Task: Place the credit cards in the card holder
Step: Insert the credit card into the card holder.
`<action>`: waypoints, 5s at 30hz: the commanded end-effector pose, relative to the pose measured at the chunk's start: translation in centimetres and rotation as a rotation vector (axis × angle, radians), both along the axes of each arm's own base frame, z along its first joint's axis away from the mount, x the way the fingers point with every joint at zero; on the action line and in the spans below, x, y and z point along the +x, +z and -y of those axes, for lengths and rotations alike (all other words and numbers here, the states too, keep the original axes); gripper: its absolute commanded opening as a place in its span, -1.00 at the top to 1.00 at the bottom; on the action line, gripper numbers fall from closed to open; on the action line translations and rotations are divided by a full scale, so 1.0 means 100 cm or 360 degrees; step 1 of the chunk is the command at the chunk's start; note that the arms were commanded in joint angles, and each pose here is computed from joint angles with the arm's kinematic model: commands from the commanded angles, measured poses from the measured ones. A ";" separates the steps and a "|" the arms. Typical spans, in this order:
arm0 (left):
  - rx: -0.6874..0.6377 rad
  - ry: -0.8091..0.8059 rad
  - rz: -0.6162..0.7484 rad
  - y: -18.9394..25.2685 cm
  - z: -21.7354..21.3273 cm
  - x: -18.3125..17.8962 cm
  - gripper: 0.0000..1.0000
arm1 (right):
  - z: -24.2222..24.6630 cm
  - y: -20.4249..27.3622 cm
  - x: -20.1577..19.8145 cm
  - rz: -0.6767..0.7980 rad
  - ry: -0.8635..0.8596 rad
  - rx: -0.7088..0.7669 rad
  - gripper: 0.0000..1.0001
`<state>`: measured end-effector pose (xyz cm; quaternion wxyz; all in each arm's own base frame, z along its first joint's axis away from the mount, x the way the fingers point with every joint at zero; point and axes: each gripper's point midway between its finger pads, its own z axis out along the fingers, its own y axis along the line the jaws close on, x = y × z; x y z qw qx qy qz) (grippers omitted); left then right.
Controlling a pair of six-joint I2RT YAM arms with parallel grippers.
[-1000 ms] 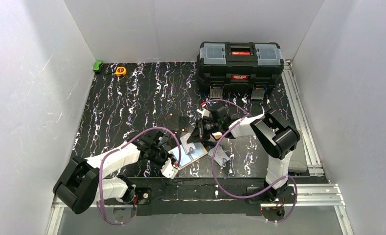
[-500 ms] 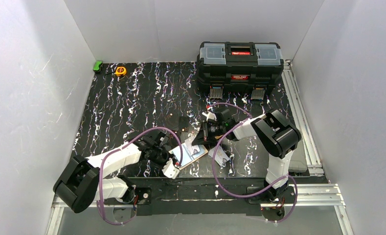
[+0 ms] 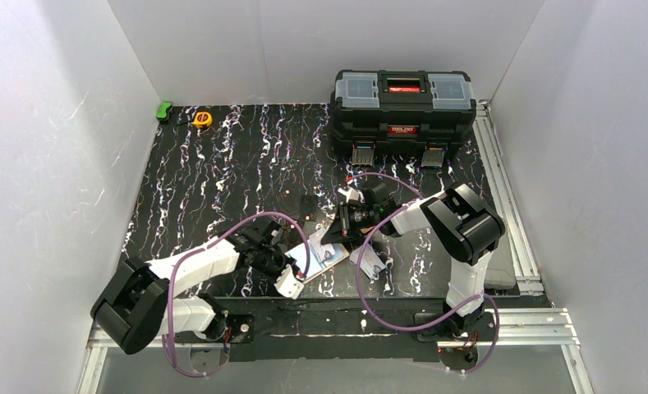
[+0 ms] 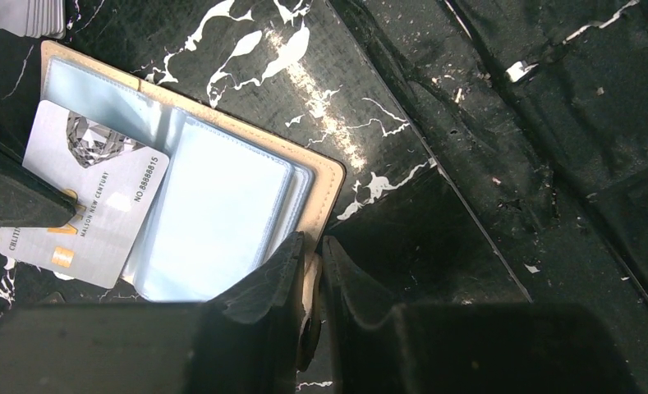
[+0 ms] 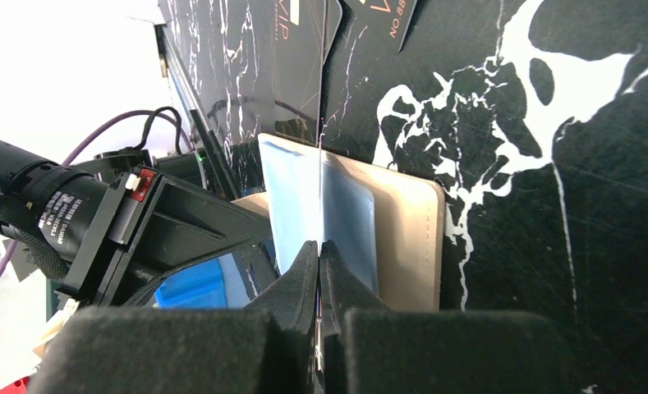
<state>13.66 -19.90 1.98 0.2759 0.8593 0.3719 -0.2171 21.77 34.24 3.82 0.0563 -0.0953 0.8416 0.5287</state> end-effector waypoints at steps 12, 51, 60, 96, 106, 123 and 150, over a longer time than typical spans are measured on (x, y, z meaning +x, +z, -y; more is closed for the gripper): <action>0.0011 0.0002 -0.0050 0.000 0.002 -0.004 0.73 | -0.004 0.003 -0.003 -0.0004 0.0059 0.0078 0.97; 0.0006 0.0008 -0.0069 0.000 0.008 -0.003 0.74 | -0.002 -0.011 -0.035 -0.0067 0.0365 -0.0061 0.97; 0.0009 0.0001 -0.0067 0.001 0.009 -0.003 0.75 | -0.001 -0.010 -0.035 -0.0062 0.0385 -0.0084 0.97; -0.0033 0.0049 -0.0026 0.003 0.004 -0.009 0.78 | 0.026 -0.020 -0.033 0.0492 0.0310 -0.1024 -0.37; -0.0030 0.0049 -0.0042 0.003 0.004 -0.011 0.79 | 0.029 -0.016 -0.031 0.0551 0.0318 -0.1033 -0.45; -0.0032 0.0036 -0.0044 0.002 0.006 -0.010 0.79 | 0.006 -0.005 -0.044 0.0617 0.0398 -0.0906 -0.44; -0.0037 0.0036 -0.0014 -0.002 0.006 -0.007 0.80 | -0.040 0.013 -0.071 0.0638 0.0715 -0.0473 -0.32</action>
